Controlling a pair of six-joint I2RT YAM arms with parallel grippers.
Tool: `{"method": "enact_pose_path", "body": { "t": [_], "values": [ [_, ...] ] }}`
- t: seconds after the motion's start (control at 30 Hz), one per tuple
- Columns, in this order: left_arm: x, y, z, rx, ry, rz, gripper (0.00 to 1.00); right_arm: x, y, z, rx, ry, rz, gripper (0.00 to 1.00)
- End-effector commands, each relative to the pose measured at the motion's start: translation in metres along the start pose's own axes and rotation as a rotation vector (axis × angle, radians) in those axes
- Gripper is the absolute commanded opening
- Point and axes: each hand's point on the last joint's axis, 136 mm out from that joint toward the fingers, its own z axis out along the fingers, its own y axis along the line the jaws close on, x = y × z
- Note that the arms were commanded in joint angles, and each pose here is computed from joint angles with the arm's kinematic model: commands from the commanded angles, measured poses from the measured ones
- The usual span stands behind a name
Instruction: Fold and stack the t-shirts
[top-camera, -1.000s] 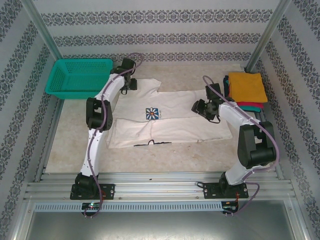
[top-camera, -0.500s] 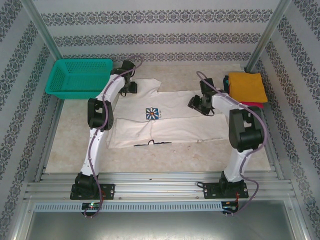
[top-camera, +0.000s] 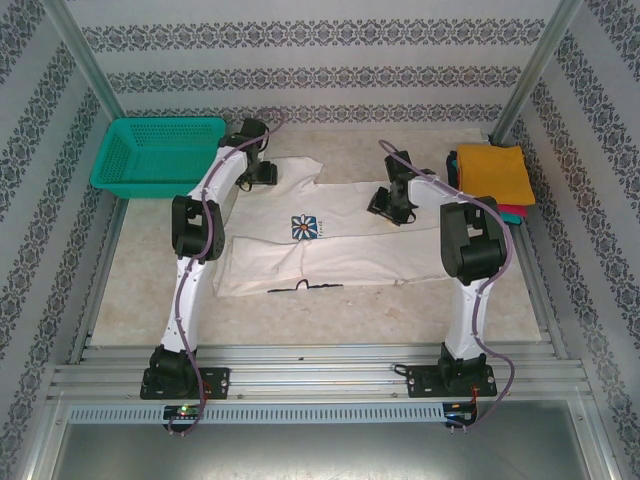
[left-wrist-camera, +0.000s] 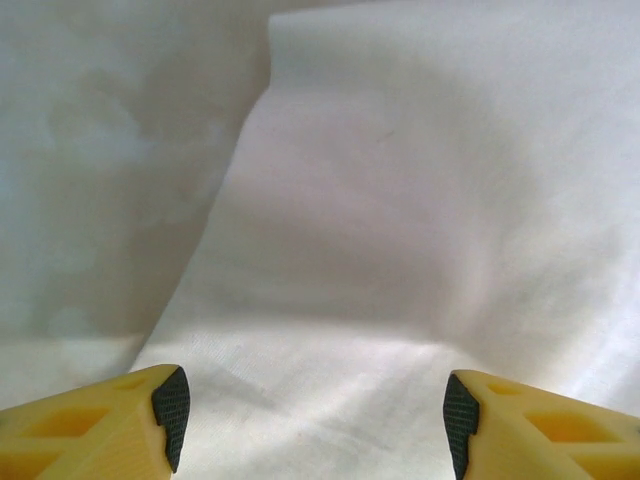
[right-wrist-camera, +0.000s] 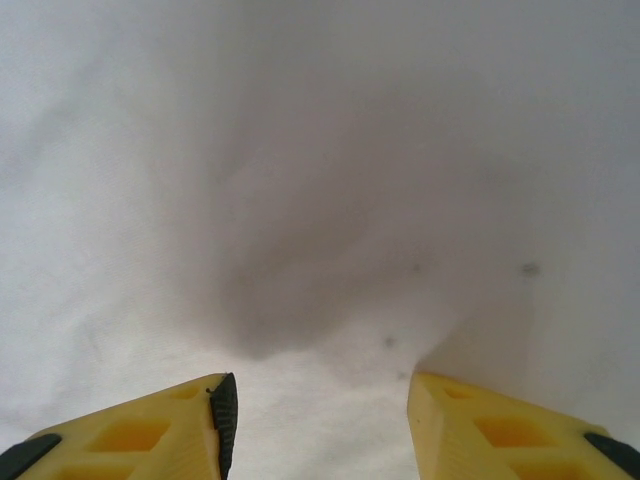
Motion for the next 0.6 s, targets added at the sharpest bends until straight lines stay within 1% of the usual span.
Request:
{"method": "enact_pose_path", "body": {
  "t": [0.0, 0.07, 0.13, 0.23, 0.33, 0.47, 0.57],
  "values": [
    [-0.018, -0.002, -0.036, 0.029, -0.066, 0.005, 0.7, 0.014, -0.013, -0.004, 0.137, 0.07, -0.103, 0.49],
    [-0.019, -0.002, -0.037, 0.037, -0.07, 0.003, 0.7, 0.014, -0.02, -0.009, 0.21, 0.09, -0.186, 0.48],
    [-0.02, -0.005, -0.036, 0.049, -0.076, -0.001, 0.71, 0.016, -0.03, -0.006, 0.259, 0.144, -0.249, 0.47],
    [-0.022, -0.008, -0.036, 0.064, -0.082, -0.009, 0.71, 0.014, -0.05, -0.003, 0.343, 0.178, -0.311, 0.42],
    [-0.022, -0.006, -0.036, 0.056, -0.083, -0.006, 0.71, 0.008, -0.062, -0.007, 0.369, 0.182, -0.323, 0.37],
    [-0.022, -0.004, -0.036, 0.047, -0.085, -0.004, 0.72, 0.003, -0.08, -0.011, 0.395, 0.197, -0.303, 0.36],
    [-0.022, -0.005, -0.035, 0.051, -0.082, -0.002, 0.72, 0.001, -0.089, -0.013, 0.376, 0.202, -0.275, 0.35]
  ]
}}
